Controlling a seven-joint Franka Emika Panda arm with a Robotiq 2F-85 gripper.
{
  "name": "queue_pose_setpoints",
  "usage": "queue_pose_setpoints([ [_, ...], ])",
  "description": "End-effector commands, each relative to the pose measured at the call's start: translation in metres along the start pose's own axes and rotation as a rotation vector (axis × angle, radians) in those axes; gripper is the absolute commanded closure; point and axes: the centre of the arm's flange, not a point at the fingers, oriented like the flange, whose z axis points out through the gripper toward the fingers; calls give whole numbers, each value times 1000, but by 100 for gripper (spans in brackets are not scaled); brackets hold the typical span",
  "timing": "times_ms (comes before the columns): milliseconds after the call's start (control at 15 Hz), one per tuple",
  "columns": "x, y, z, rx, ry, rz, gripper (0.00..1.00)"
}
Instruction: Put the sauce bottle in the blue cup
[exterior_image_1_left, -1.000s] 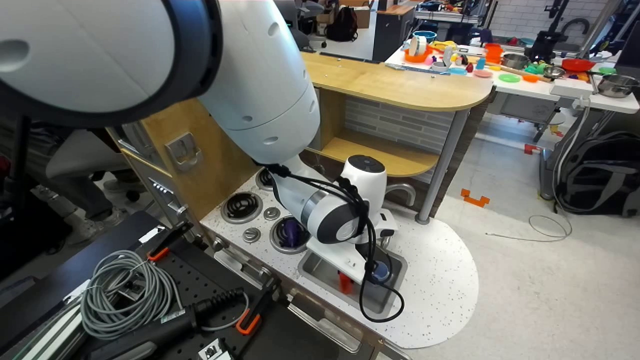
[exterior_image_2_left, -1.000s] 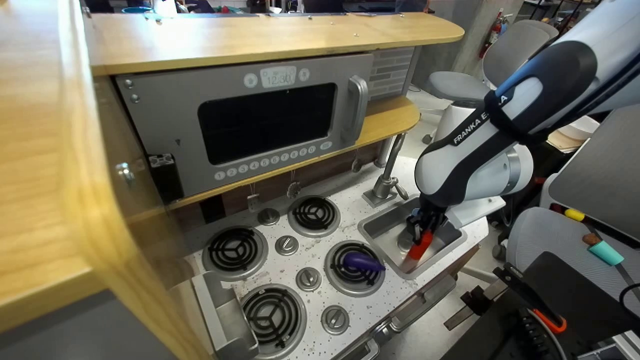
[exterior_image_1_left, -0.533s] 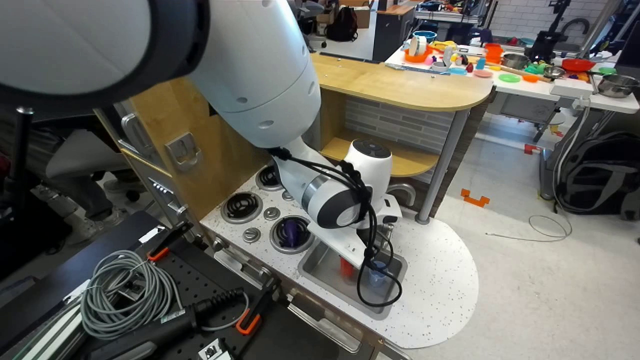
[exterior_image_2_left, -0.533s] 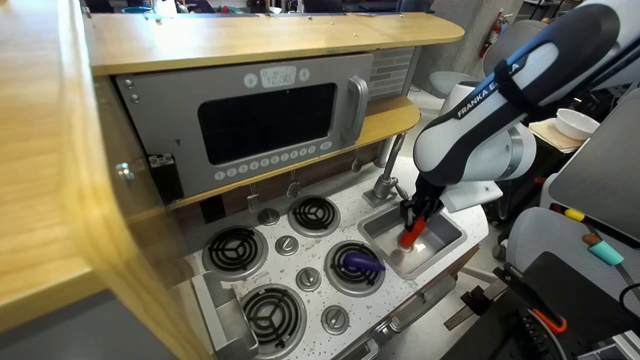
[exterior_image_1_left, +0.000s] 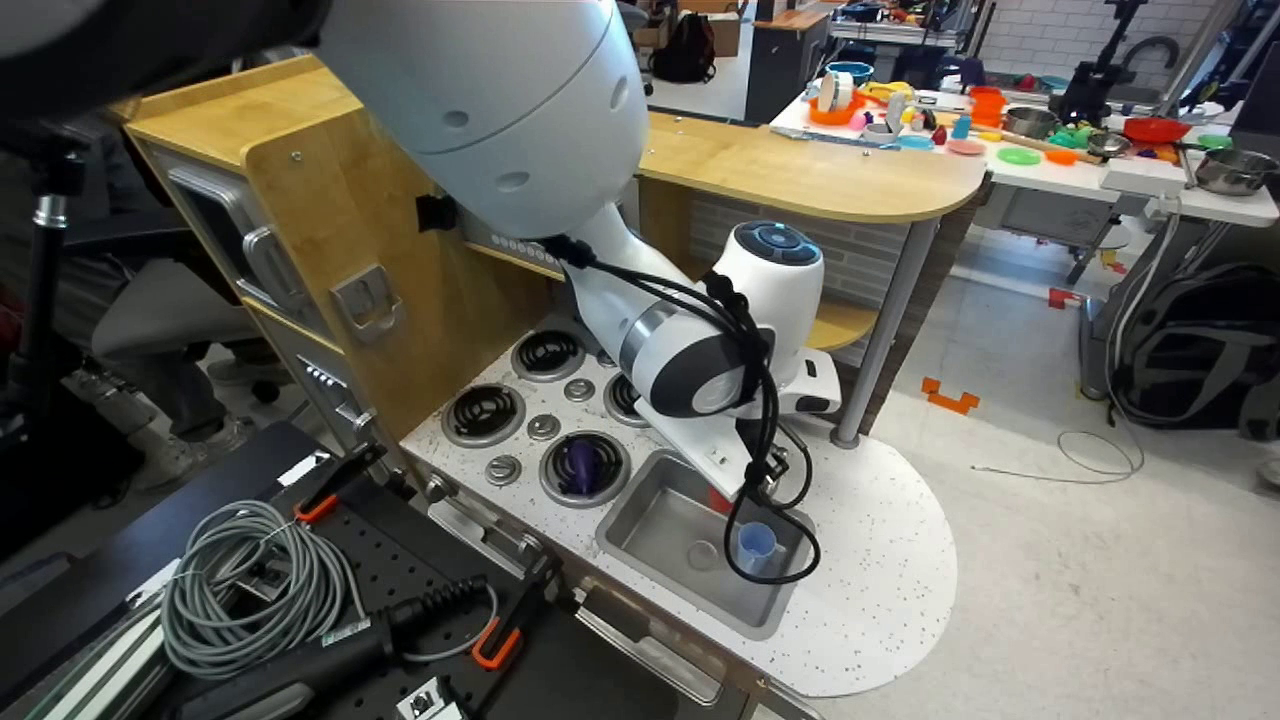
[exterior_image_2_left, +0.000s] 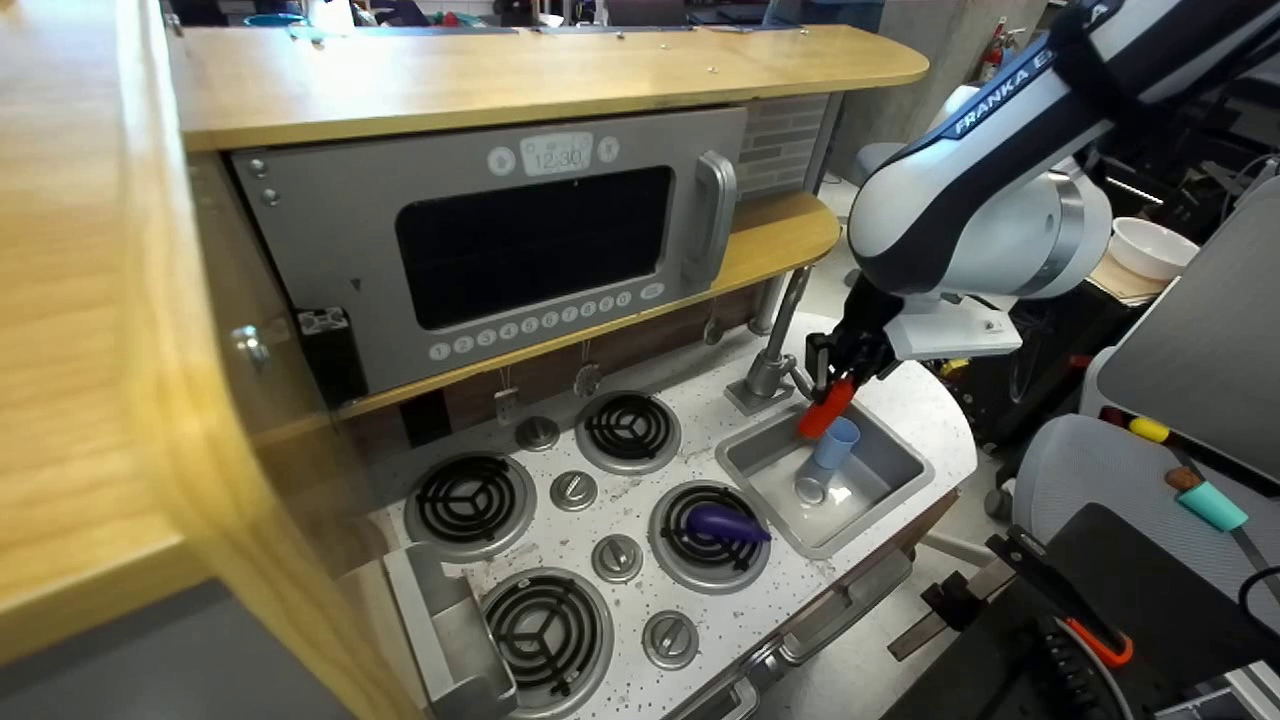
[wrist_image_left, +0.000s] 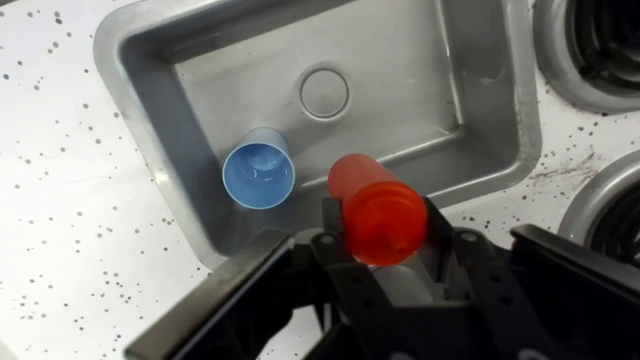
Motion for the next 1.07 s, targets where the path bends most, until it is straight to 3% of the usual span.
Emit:
queue_pose_setpoints([
  [0, 5, 12, -12, -10, 17, 95, 86],
  [467, 10, 39, -13, -62, 34, 239, 86],
  [1000, 5, 50, 3, -91, 9, 325, 86],
])
